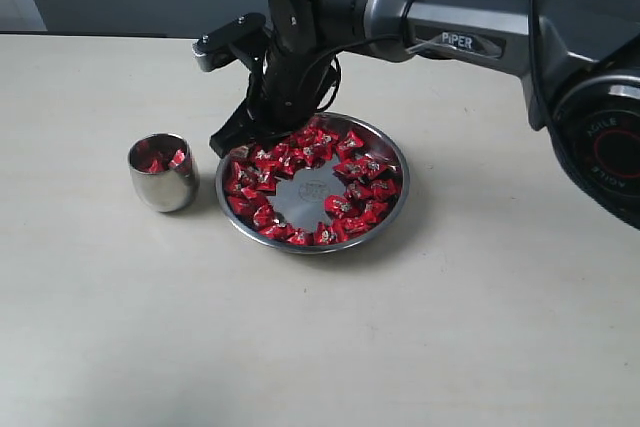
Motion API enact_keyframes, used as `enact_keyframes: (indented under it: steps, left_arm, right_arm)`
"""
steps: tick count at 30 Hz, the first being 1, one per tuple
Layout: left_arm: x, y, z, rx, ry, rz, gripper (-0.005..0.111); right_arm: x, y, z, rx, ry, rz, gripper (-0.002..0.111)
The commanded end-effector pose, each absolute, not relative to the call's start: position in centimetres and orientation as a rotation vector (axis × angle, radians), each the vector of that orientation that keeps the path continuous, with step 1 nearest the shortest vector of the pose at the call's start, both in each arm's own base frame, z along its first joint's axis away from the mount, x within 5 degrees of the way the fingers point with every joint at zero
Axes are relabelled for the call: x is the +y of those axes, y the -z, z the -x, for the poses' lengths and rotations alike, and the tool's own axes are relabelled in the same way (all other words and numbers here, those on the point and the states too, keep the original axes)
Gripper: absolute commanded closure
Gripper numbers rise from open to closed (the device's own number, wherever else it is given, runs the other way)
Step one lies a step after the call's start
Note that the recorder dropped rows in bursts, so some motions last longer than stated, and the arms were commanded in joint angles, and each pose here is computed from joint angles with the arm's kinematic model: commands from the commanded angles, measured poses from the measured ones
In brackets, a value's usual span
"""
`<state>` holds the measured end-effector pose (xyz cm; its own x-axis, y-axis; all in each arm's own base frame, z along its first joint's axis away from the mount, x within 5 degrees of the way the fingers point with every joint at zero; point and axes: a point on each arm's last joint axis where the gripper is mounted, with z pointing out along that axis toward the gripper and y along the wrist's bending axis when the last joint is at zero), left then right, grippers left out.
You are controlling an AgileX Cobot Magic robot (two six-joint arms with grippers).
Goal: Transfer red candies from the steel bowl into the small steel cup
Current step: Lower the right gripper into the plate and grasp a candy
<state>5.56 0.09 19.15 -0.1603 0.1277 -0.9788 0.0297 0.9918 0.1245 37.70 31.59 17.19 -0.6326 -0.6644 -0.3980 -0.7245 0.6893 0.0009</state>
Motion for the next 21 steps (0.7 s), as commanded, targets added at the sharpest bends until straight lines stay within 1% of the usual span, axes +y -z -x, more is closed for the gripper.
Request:
enact_keyframes:
  steps: [1,3,6,7,8,9,14,21]
  left_arm:
    - [0.1,-19.1,-5.5,1.72,-0.08,-0.114,0.106]
    - [0.1,-19.1,-5.5,1.72,-0.08,-0.114,0.106]
    - [0.1,-19.1,-5.5,1.72,-0.08,-0.114,0.106]
    - [0.1,-19.1,-5.5,1.72,-0.08,-0.114,0.106]
    - [0.1,-19.1,-5.5,1.72,-0.08,-0.114,0.106]
    - [0.1,-19.1,-5.5,1.72,-0.08,-0.114,0.106]
    - [0.1,-19.1,-5.5,1.72,-0.08,-0.114,0.106]
    - [0.1,-19.1,-5.5,1.72,-0.082,-0.115,0.106]
  right_arm:
    - [31.4,-17.6,-37.5,2.555,-0.242,1.081,0.107]
    - [31.4,-16.9,-37.4,2.574,-0.233,1.113,0.098]
    - [31.5,-16.1,-37.5,2.587,-0.229,1.124,0.073]
    - [31.5,-15.8,-37.5,2.588,-0.234,1.12,0.066]
    - [31.6,-15.6,-37.6,2.58,-0.236,1.116,0.062]
    - [31.7,-15.2,-37.7,2.579,-0.236,1.111,0.061]
    - [32.2,-13.7,-38.1,2.601,-0.284,1.013,0.07]
    - [32.3,-12.5,-38.2,2.619,-0.286,1.006,0.07]
